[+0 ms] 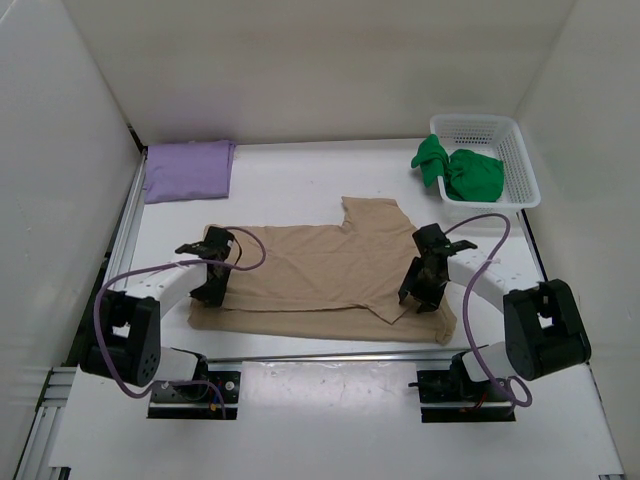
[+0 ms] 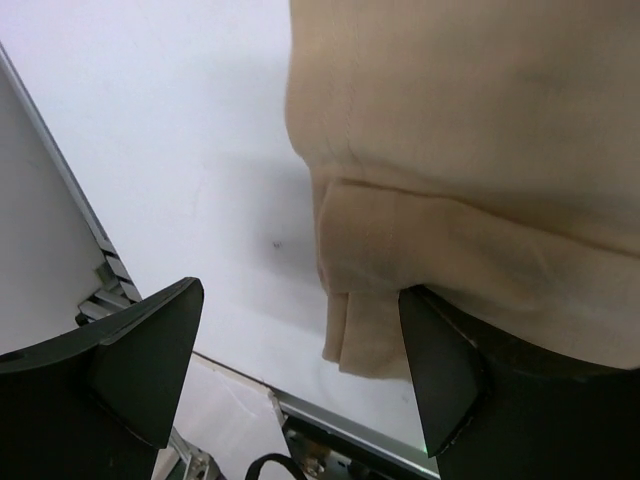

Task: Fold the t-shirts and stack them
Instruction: Fold the flattened tshirt in 1/3 of the way

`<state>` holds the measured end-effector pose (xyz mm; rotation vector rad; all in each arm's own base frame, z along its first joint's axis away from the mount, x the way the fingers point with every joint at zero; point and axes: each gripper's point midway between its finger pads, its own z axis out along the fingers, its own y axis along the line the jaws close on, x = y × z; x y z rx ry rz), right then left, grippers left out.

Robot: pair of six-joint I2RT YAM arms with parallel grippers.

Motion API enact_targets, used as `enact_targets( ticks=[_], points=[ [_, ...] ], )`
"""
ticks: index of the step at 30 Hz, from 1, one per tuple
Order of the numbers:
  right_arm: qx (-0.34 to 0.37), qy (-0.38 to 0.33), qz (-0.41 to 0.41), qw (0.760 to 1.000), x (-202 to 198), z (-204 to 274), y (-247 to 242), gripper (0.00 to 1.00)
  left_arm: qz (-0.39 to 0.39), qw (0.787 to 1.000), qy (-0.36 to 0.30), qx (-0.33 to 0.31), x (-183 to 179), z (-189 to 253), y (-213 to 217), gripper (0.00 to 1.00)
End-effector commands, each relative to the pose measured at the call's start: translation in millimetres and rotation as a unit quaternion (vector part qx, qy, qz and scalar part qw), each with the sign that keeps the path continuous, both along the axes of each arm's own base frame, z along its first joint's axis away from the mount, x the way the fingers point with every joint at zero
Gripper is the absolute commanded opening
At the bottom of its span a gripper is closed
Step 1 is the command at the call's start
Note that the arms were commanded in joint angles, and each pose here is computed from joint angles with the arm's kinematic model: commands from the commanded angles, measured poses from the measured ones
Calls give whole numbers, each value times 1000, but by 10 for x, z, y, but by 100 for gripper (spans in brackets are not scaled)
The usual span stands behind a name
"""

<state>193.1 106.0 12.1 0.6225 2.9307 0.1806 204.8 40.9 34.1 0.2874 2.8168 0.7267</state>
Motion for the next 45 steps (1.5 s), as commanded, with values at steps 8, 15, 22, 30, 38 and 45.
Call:
enact_targets(
  ticks=[8,15,22,30,38,45],
  points=[
    [-31,-10,12,999,67,-273,-127,57,17,997,-74,7,388,217,15,92],
    [-30,-14,2,999,18,-223,-189,57,29,998,-62,1,565,79,18,92],
    [-50,-70,11,996,244,188,-250,57,53,996,-73,-26,877,128,45,92],
    [-42,-88,25,995,203,405,-251,58,54,995,-77,-42,915,136,16,94],
    [-21,-92,-21,995,173,452,-311,51,52,993,-83,-66,941,181,-36,94],
    [7,-81,-54,995,417,420,-356,45,85,973,-53,-208,1195,556,-132,97]
  ],
)
